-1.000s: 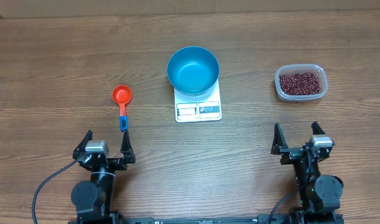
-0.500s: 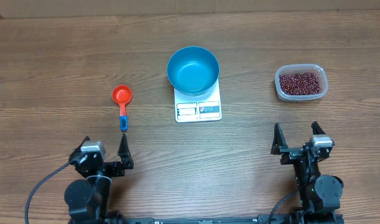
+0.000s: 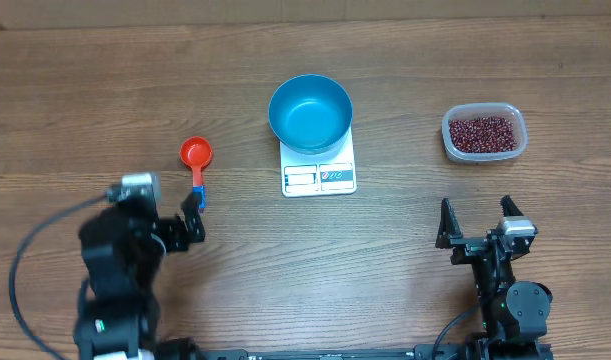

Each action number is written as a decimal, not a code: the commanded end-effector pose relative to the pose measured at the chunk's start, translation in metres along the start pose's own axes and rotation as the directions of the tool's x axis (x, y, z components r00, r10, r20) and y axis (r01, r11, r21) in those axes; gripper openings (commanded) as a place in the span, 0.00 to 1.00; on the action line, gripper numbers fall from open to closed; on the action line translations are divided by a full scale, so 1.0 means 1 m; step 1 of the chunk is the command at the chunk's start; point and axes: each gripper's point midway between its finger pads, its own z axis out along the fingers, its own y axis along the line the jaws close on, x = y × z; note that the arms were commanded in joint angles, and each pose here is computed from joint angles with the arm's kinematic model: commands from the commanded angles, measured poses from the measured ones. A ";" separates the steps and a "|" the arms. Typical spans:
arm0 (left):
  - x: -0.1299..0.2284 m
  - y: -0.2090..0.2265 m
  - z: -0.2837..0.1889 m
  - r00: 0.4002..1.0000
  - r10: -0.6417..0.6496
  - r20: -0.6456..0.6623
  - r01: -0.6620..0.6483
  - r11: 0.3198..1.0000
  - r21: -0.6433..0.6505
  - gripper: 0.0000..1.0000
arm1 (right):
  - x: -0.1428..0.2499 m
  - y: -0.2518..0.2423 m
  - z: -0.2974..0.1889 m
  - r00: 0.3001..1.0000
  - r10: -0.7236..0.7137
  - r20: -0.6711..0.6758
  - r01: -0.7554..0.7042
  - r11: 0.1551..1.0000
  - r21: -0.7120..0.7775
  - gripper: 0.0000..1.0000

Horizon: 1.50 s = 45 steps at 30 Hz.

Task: Scoop item into bowl and weigh 150g on scale
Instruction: 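Reach the left gripper down to the red scoop and grasp it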

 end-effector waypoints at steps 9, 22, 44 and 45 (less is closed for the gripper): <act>-0.050 0.012 0.022 0.969 0.036 -0.246 -0.048 0.998 -0.043 1.00 | 0.001 -0.002 0.000 1.000 -0.001 0.005 0.001 1.000 0.007 1.00; -0.057 0.019 0.048 0.819 0.043 -0.572 -0.068 0.997 -0.022 0.99 | 0.001 -0.002 0.000 1.000 -0.001 0.005 0.001 1.000 0.008 1.00; -0.012 0.031 0.133 0.687 0.036 -0.725 -0.055 0.998 -0.003 1.00 | 0.001 -0.002 0.000 1.000 -0.001 0.005 0.001 1.000 0.008 1.00; -0.011 0.032 0.136 0.690 0.036 -0.723 -0.056 0.998 -0.003 1.00 | 0.001 -0.002 0.000 1.000 -0.001 0.005 0.001 1.000 0.008 1.00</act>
